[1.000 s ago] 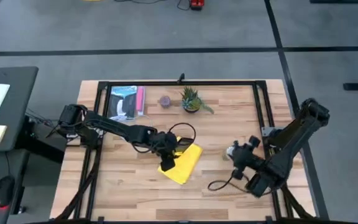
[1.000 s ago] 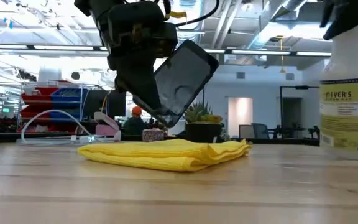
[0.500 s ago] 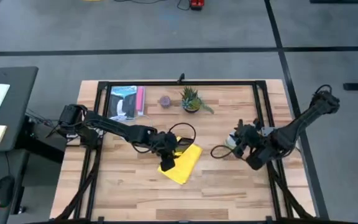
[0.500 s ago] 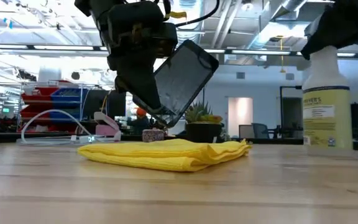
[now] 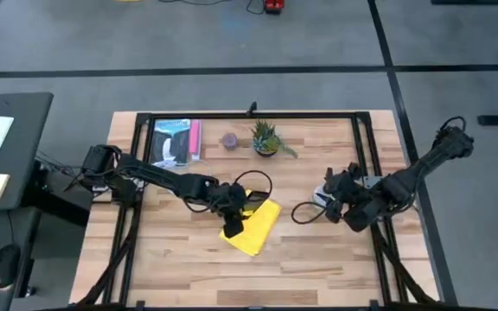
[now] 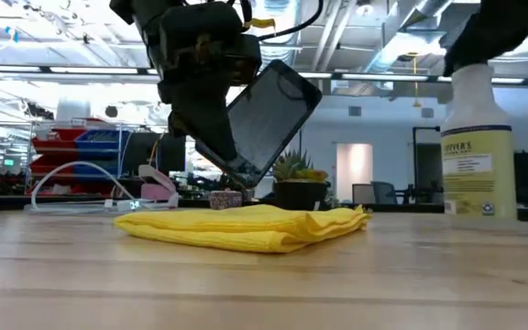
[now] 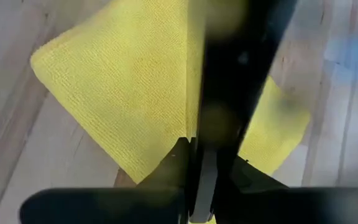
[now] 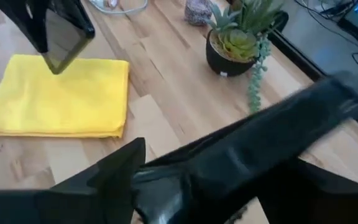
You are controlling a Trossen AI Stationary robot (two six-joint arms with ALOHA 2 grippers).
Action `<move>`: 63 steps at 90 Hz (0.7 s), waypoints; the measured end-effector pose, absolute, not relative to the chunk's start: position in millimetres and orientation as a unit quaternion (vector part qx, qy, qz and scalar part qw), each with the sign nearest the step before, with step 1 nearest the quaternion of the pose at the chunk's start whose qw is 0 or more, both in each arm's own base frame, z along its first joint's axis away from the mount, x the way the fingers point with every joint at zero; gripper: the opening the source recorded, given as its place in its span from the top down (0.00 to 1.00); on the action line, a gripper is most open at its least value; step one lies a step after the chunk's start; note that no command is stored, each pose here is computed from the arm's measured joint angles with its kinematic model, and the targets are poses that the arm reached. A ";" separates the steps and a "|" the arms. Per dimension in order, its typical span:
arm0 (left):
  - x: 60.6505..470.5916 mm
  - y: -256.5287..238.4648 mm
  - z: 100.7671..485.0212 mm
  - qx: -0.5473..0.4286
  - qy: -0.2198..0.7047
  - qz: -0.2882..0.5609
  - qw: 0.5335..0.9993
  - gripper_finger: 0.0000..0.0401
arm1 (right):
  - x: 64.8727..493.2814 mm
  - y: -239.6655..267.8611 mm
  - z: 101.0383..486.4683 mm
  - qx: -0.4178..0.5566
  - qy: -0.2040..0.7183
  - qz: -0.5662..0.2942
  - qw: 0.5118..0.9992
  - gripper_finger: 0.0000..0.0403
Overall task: Apply microfiber cloth
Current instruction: Spray the front of the cellphone, then wipe the front and back of the cellphone with the microfiber cloth
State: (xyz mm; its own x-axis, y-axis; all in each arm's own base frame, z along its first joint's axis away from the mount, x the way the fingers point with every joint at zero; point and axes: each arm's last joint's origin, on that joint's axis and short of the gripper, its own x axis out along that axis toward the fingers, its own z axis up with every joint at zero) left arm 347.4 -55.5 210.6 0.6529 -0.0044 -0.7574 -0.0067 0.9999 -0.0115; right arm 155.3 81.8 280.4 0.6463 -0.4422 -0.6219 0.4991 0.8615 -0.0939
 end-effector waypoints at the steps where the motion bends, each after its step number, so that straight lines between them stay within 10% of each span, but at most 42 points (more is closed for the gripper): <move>1: 347.4 -55.5 210.6 -0.007 0.417 0.001 0.909 0.98 | 155.0 81.6 281.0 0.042 0.333 -0.260 0.906 0.35; 63: 339.6 -51.4 204.1 -0.036 0.468 0.000 0.883 0.98 | 141.8 67.5 295.7 0.131 0.495 -0.235 0.826 0.35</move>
State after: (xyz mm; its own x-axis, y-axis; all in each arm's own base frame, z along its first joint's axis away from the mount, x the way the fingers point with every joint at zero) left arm 339.6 -51.4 204.1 0.5617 -0.0334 -0.8266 -0.0343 0.9974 -0.0636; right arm 141.8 67.5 295.7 0.3989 -0.2583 -0.8798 0.5179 0.8553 -0.0163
